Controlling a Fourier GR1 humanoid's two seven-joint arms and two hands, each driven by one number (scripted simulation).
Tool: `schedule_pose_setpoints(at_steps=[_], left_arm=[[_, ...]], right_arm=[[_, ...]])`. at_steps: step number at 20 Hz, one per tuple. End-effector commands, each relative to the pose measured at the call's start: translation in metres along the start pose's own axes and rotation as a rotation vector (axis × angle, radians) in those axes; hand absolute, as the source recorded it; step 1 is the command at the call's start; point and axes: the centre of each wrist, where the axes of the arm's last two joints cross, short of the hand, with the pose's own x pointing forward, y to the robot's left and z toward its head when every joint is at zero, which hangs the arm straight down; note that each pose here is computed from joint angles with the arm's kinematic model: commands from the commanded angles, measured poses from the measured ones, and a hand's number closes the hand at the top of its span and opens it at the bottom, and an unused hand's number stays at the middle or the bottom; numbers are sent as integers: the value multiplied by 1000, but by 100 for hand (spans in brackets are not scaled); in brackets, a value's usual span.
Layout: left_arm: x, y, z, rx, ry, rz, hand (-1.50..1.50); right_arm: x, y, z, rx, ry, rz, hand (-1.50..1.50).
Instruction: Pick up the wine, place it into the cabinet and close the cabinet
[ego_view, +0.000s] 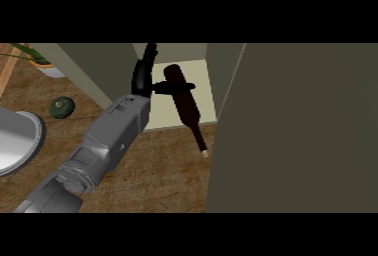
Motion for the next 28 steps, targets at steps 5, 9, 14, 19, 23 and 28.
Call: schedule_pose_setpoints(at_steps=[5,9,14,19,23,28], left_arm=[[28,5,-17,-112,-193,312,-150],[20,0,-9,-217,-167,360,-150],[26,-31,3,-265,-151,344,-150],[47,-47,12,-314,-186,381,-150],[77,-63,26,-375,-222,366,-150],[90,-82,72,-383,-190,434,-150]], right_arm=[[4,2,12,-54,-1,12,-150],[13,2,9,-60,19,33,-150],[5,-9,-2,-96,29,41,-150],[12,-2,14,-104,46,27,-150],[12,8,17,-94,47,30,-150],[11,6,20,-88,36,21,-150]])
